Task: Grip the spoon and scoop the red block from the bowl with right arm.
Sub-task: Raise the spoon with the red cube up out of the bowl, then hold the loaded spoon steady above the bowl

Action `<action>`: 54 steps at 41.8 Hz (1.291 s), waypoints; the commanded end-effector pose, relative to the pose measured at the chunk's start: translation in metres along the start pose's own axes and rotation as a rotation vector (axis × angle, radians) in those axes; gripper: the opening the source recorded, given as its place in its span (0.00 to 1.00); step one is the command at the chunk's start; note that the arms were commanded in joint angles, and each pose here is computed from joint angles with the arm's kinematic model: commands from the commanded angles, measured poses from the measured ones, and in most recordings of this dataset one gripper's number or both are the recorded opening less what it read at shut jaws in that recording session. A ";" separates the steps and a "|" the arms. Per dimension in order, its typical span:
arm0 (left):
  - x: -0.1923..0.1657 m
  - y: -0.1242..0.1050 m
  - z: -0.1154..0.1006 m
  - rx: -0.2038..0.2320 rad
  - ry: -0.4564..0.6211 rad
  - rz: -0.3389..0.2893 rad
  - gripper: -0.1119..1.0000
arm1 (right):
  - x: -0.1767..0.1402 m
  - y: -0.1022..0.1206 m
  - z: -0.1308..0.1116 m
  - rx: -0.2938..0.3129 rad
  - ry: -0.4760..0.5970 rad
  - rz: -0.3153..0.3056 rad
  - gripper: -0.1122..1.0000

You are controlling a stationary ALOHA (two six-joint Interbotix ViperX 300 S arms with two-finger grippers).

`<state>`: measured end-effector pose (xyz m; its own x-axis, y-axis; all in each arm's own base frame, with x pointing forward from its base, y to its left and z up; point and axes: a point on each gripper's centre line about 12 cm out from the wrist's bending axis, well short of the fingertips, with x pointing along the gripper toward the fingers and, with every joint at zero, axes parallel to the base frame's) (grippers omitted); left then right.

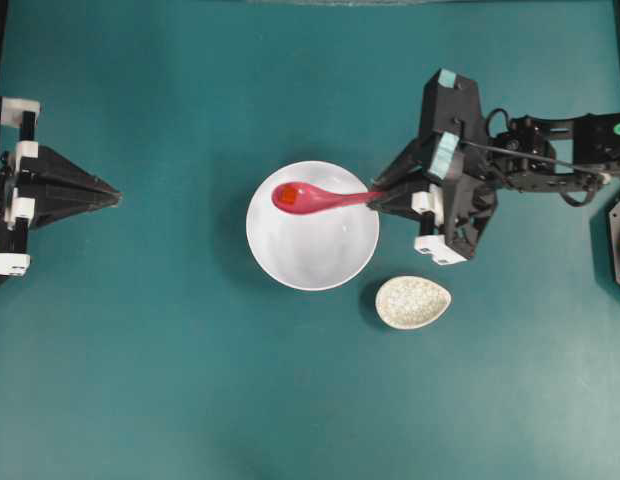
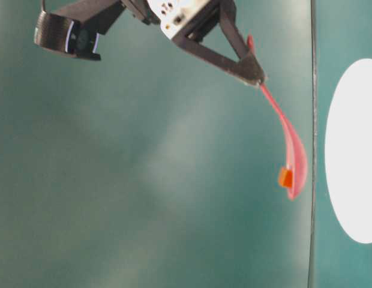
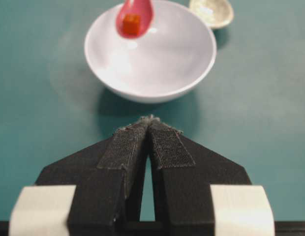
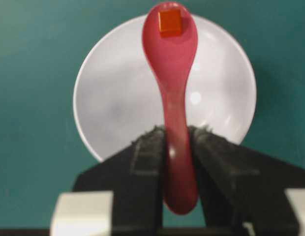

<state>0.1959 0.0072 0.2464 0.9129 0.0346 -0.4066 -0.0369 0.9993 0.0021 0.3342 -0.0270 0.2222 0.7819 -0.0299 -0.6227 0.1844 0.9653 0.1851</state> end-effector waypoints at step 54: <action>-0.001 0.001 0.011 -0.015 -0.031 0.003 0.10 | -0.021 0.006 0.010 -0.006 0.016 0.021 0.31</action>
<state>0.1959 0.0072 0.2464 0.9129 0.0349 -0.4066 -0.0429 0.9990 -0.0104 0.3219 -0.0232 0.2278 0.7471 -0.0048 -0.6647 0.1741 0.9665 0.1887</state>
